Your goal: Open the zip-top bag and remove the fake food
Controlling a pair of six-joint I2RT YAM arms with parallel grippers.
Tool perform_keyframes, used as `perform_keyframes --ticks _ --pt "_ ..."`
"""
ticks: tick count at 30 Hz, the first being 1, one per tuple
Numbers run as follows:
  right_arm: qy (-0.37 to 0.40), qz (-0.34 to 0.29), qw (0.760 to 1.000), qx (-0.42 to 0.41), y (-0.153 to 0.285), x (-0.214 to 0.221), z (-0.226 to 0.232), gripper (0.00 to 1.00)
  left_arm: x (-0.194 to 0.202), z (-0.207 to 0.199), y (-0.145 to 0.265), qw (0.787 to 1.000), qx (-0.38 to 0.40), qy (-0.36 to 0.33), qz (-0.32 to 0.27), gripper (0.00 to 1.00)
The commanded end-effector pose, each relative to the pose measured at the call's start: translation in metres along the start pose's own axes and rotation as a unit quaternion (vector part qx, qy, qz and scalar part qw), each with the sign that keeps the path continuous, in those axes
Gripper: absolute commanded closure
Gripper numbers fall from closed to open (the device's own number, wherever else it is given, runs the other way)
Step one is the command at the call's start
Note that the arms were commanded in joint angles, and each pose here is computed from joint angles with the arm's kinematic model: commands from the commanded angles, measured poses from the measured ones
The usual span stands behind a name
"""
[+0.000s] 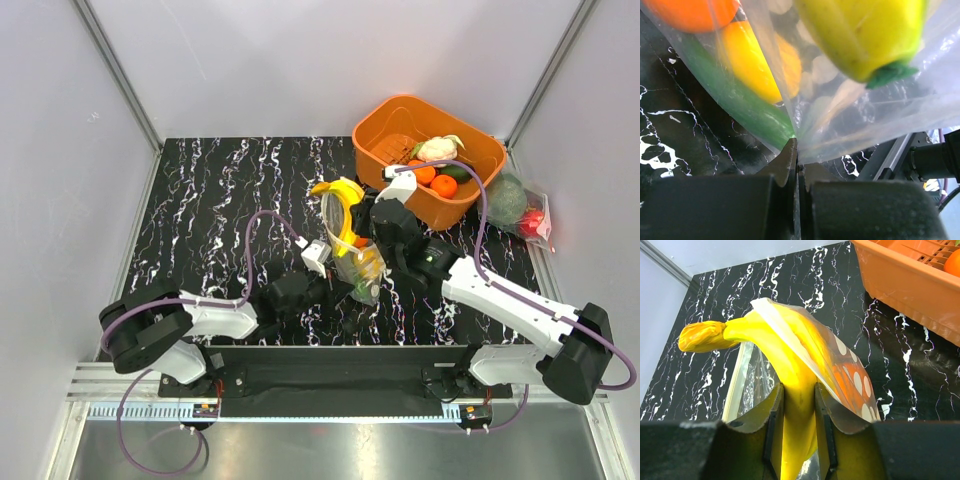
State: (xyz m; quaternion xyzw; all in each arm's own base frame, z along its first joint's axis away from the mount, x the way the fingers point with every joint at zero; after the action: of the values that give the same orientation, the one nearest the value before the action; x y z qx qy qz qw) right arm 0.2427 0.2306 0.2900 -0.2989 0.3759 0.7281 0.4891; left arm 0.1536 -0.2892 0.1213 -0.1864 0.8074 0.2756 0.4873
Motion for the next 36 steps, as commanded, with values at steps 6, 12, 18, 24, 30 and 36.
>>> perform_keyframes --ticks 6,12,18,24,30,36 --pt "-0.135 -0.112 0.98 -0.091 0.013 -0.077 0.046 1.0 0.041 0.017 0.002 0.994 -0.05 -0.035 0.094 1.0" --pt "-0.155 -0.124 0.977 -0.08 0.008 -0.072 0.042 1.0 0.04 0.013 -0.002 0.995 -0.044 -0.025 0.087 1.0" --pt "-0.065 -0.092 0.98 -0.166 0.022 -0.084 0.06 1.0 0.045 0.013 0.006 0.995 -0.039 -0.008 0.089 1.0" --pt "-0.001 0.021 0.981 -0.195 0.034 -0.062 0.059 1.0 0.003 0.004 0.021 0.997 -0.053 -0.023 0.041 0.98" --pt "0.002 0.1 0.983 -0.153 0.036 -0.033 0.038 1.0 -0.037 0.013 0.046 0.993 -0.11 -0.054 -0.005 0.31" --pt "-0.017 0.122 0.977 -0.175 0.043 -0.022 0.031 1.0 -0.046 0.036 0.088 0.988 -0.122 -0.061 -0.076 0.21"
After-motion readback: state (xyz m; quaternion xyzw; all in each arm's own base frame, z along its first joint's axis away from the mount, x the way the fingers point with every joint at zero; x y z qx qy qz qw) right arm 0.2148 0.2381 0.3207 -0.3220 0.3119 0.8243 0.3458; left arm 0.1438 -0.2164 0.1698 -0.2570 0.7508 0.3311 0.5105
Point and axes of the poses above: each gripper's point midway between its finger pads, its own y axis back along the fingers, its own z axis along the line the jaws close on, x = y × z, the point moved 8 cm from there along y, back along the fingers, and after that the axes turned 12 degrees about -y, right-handed, at the moved point
